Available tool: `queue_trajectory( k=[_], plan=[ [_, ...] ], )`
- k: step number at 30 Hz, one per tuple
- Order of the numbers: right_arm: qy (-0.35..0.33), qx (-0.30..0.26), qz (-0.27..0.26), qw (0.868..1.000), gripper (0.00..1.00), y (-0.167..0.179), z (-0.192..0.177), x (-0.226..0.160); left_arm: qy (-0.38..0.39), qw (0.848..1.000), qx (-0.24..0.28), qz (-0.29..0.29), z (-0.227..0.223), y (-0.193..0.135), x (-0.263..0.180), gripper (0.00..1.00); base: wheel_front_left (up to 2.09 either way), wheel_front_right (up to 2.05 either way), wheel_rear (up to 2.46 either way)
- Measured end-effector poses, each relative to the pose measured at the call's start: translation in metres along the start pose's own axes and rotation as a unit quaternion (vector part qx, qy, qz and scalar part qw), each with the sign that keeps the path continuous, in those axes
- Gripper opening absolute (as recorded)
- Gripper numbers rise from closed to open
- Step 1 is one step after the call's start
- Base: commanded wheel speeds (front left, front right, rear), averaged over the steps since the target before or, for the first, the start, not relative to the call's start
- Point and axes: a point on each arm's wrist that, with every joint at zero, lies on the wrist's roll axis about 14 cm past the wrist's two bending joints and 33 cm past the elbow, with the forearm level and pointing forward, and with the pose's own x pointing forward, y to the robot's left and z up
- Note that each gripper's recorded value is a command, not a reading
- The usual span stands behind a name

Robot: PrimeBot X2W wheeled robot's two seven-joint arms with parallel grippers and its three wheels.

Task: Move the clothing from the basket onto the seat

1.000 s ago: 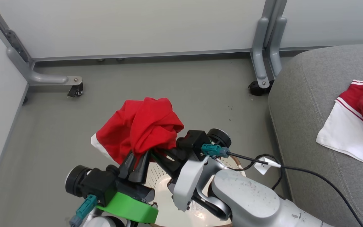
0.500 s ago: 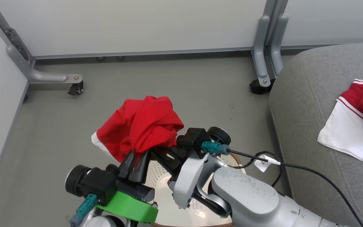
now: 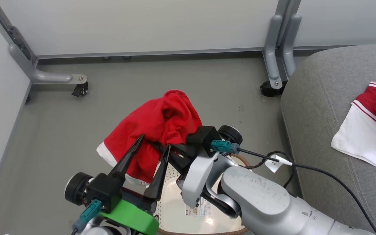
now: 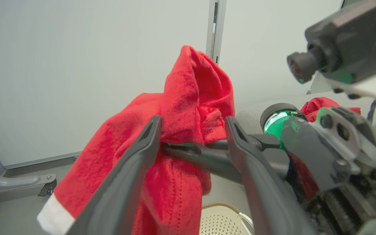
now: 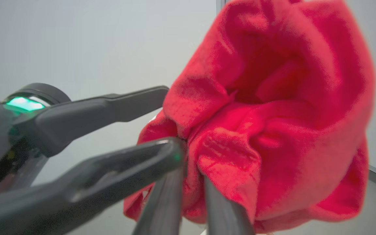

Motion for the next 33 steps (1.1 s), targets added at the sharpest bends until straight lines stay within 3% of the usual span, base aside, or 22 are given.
queue_trajectory(
  k=[9,20,33],
  plan=[
    [0.007,0.001,-0.016,1.0,0.0,-0.014,-0.006,0.001,0.069,0.997,0.019,-0.01,-0.026,0.003,-0.022,1.0,0.0,0.0,0.0],
    [0.01,0.005,-0.04,0.999,0.0,-0.031,-0.013,-0.001,0.1,0.995,0.02,-0.019,-0.042,0.002,-0.03,1.0,0.0,0.0,0.0],
    [-0.005,0.013,-0.159,0.987,0.0,-0.103,-0.014,-0.04,0.103,0.99,0.024,-0.091,-0.051,-0.019,0.0,1.0,0.0,0.0,0.0]
  ],
)
